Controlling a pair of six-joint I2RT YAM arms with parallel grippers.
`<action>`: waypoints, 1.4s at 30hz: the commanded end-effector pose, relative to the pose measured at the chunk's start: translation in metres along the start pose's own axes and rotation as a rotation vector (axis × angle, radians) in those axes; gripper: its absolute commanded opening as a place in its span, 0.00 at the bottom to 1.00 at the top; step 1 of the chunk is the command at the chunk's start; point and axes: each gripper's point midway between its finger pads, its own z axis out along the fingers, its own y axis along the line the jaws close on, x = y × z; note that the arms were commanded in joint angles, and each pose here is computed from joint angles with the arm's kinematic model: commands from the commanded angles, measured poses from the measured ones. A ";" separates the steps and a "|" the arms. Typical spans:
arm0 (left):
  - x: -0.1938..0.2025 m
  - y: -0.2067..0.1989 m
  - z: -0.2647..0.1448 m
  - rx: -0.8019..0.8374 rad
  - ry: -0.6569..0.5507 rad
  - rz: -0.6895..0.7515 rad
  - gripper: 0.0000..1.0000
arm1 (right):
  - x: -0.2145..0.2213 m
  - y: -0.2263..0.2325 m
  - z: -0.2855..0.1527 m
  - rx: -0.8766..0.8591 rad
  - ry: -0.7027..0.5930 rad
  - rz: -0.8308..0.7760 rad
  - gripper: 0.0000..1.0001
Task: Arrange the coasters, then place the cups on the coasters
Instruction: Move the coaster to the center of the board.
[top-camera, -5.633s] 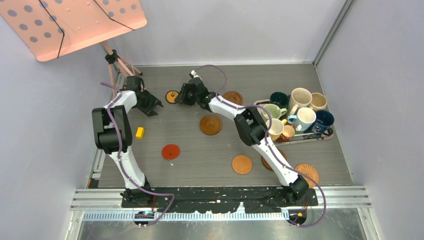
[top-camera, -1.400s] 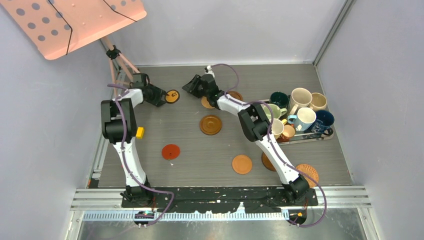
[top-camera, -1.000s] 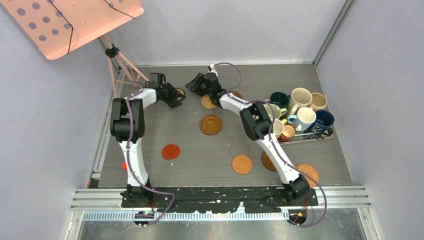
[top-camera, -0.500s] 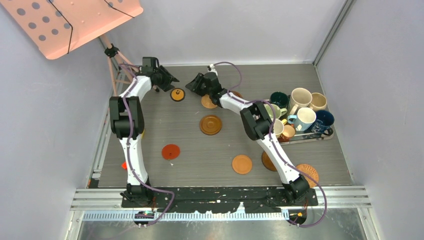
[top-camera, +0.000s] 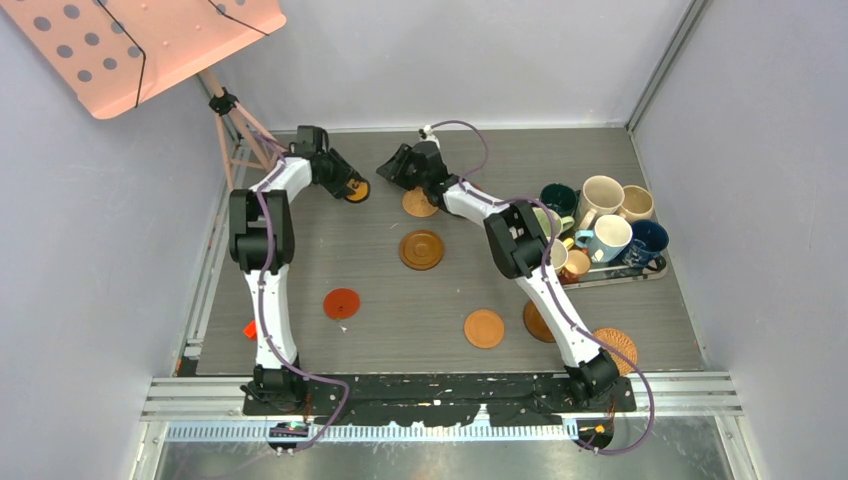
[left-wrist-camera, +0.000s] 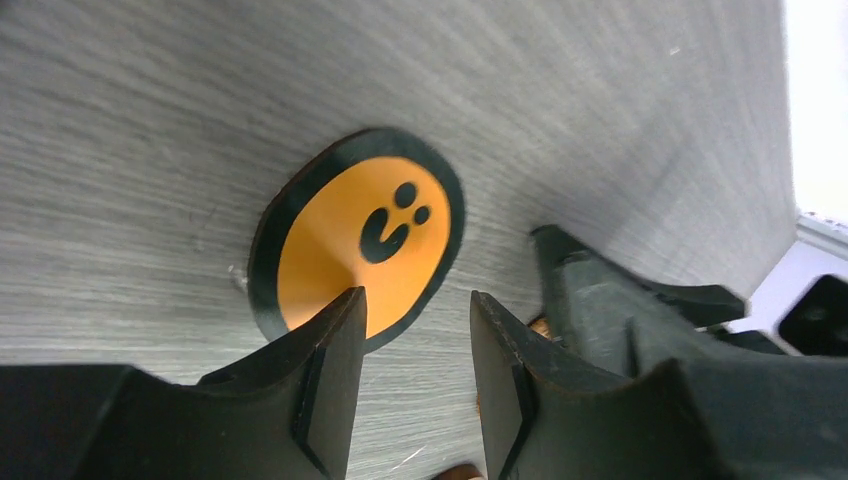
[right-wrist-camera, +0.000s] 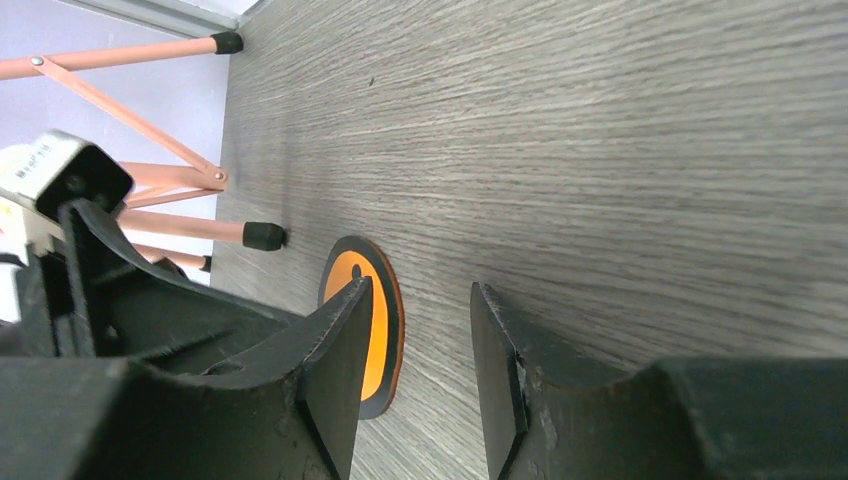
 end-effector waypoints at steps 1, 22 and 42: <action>0.027 0.007 -0.001 -0.016 0.073 0.011 0.45 | -0.048 0.038 -0.010 -0.056 -0.077 -0.040 0.48; 0.001 0.049 -0.064 -0.059 -0.033 -0.012 0.45 | -0.024 0.053 0.022 -0.099 -0.132 0.027 0.49; -0.029 0.066 -0.058 -0.040 -0.061 -0.054 0.54 | 0.062 0.082 0.013 -0.200 0.142 -0.041 0.51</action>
